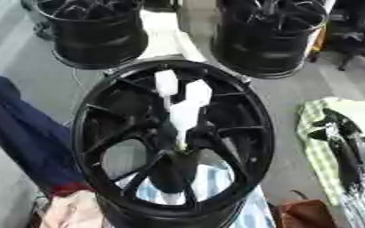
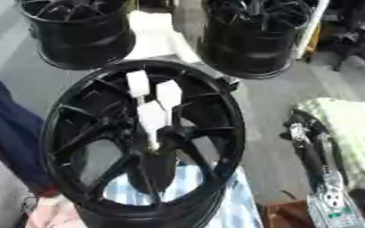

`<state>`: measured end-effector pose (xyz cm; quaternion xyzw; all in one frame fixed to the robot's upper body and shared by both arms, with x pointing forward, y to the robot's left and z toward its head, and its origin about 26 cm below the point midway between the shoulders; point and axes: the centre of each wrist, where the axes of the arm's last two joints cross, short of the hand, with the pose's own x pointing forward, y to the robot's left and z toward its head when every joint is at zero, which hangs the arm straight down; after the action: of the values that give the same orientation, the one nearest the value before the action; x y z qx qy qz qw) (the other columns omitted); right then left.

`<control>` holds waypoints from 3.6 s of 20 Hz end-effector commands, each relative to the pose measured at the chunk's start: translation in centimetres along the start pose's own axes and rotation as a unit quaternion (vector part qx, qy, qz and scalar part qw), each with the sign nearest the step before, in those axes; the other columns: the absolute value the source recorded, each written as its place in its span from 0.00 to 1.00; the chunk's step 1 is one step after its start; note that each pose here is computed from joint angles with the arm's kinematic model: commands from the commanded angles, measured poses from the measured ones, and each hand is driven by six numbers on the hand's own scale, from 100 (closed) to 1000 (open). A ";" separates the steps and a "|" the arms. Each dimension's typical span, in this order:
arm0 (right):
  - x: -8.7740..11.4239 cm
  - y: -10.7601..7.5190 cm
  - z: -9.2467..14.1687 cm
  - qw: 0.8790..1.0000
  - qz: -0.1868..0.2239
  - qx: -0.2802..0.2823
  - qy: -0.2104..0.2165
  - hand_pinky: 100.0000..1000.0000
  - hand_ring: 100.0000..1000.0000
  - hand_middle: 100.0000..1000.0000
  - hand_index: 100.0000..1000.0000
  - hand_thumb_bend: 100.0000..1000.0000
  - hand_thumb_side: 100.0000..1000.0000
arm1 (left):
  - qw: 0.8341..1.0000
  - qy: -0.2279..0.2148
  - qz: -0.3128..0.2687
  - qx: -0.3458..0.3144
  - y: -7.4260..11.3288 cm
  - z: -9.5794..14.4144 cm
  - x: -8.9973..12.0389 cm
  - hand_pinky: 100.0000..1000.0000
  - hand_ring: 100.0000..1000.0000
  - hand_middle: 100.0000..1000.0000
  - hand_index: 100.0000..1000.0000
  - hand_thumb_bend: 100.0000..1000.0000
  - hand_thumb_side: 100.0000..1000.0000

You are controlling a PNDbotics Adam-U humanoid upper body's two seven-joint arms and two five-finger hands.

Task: Pull the pin out of the wheel hub.

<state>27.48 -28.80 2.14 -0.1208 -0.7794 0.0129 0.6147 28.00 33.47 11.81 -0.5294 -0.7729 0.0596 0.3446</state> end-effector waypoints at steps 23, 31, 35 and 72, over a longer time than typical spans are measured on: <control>0.3 -0.4 -0.3 1.000 0.006 0.000 -0.006 0.63 0.50 0.54 0.81 0.00 0.65 | 0.955 0.051 -0.291 0.015 -1.0 -3.2 6.0 0.89 1.00 0.88 0.84 0.09 0.63; 3.9 -2.8 -2.7 0.994 0.072 0.046 -0.067 0.64 0.51 0.54 0.82 0.00 0.66 | 0.922 0.060 -0.372 0.090 -0.8 -2.8 6.5 0.87 0.92 0.86 0.85 0.00 0.69; 8.3 -4.0 -4.7 0.980 0.118 0.094 -0.127 0.65 0.52 0.56 0.83 0.00 0.66 | 0.900 0.074 -0.400 0.157 -0.5 -1.6 6.1 0.88 0.87 0.86 0.86 0.00 0.72; 23.5 4.0 -12.8 0.647 0.373 0.637 -0.192 0.84 0.88 0.86 0.98 0.00 0.51 | 0.884 0.161 -0.376 0.228 0.6 1.2 2.4 0.89 0.80 0.84 0.89 0.00 0.82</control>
<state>35.00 -21.69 26.59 0.0358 -0.5764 0.7495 0.3235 27.14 36.16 11.03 -0.1111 -0.8069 0.0251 0.5797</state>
